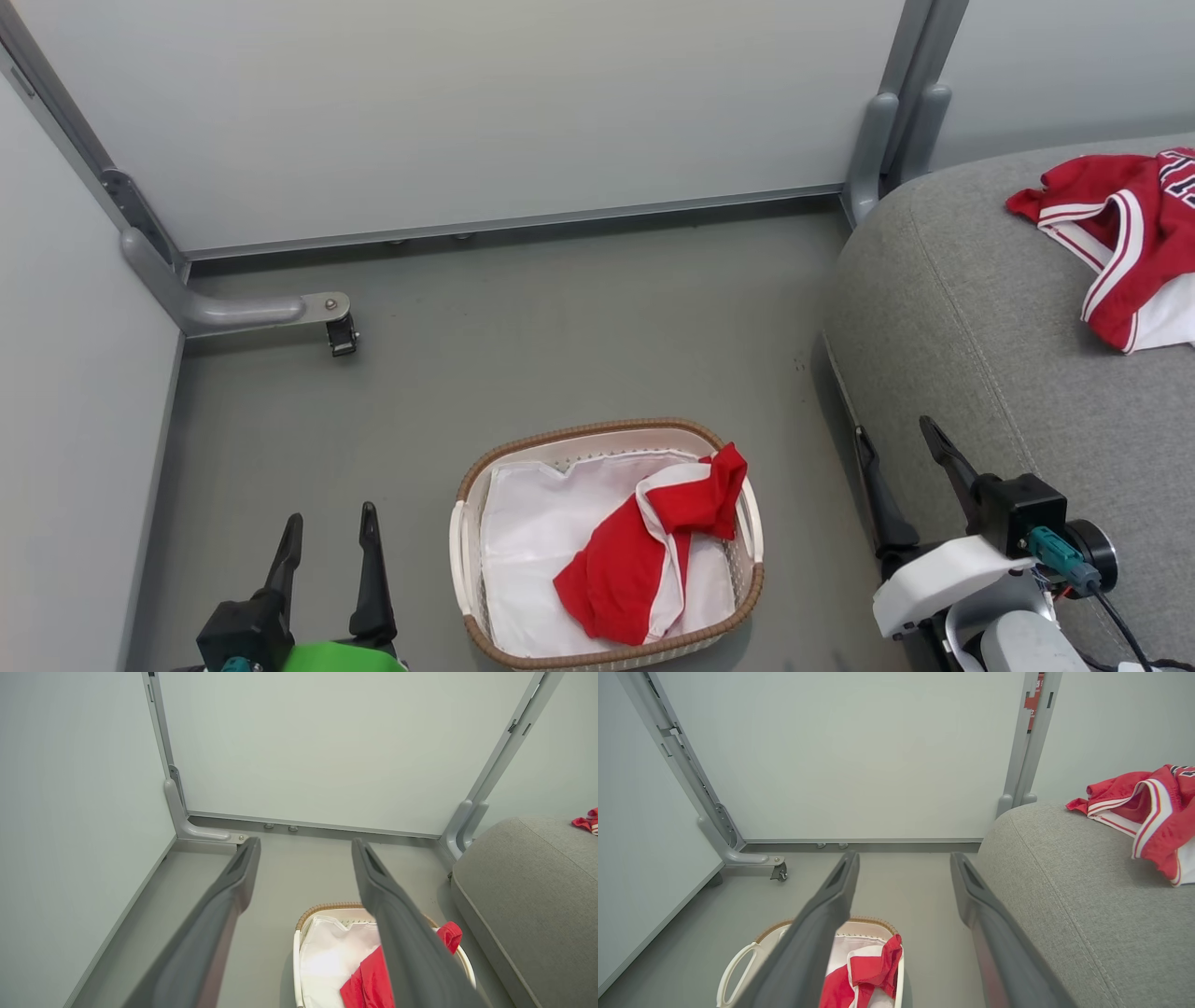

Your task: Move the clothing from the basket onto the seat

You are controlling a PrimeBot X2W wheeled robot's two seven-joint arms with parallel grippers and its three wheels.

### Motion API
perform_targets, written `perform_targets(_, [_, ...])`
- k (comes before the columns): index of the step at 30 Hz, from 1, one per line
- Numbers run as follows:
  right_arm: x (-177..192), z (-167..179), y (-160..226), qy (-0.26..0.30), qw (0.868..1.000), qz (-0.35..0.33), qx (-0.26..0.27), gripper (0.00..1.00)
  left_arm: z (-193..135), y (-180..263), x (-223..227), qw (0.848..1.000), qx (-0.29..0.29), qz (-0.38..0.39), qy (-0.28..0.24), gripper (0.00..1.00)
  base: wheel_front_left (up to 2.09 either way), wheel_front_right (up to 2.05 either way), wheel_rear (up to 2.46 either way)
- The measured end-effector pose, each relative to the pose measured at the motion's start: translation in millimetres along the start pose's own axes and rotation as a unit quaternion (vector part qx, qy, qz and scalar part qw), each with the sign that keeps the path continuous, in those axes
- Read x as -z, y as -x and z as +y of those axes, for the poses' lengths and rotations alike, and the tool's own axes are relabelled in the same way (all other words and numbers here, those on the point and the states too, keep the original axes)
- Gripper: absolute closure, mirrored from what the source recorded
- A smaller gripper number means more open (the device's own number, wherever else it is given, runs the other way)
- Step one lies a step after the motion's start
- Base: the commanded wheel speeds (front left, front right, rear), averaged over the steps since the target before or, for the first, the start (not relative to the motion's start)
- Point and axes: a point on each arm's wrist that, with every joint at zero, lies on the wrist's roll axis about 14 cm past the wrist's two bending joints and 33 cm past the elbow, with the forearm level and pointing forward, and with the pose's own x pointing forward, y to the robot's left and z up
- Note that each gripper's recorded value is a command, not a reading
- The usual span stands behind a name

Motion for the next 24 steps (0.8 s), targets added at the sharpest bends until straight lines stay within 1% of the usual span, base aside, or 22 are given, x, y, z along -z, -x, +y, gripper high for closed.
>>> perform_targets(15, [5,-2,-4,0.000,1.000,0.006,0.002,0.00,-2,-5,6,1.000,0.007,0.010,-0.007,0.00,0.00,0.00,0.00])
perform_targets(20, [-1,-8,-15,0.013,1.000,-0.004,0.006,0.00,-18,-26,2,0.999,0.040,0.004,-0.019,0.00,0.00,0.00,0.00])
perform_targets(24, [-15,-22,-30,0.027,0.999,-0.029,0.021,0.00,-37,-56,-8,0.996,0.081,-0.014,-0.039,0.00,0.00,0.00,0.00])
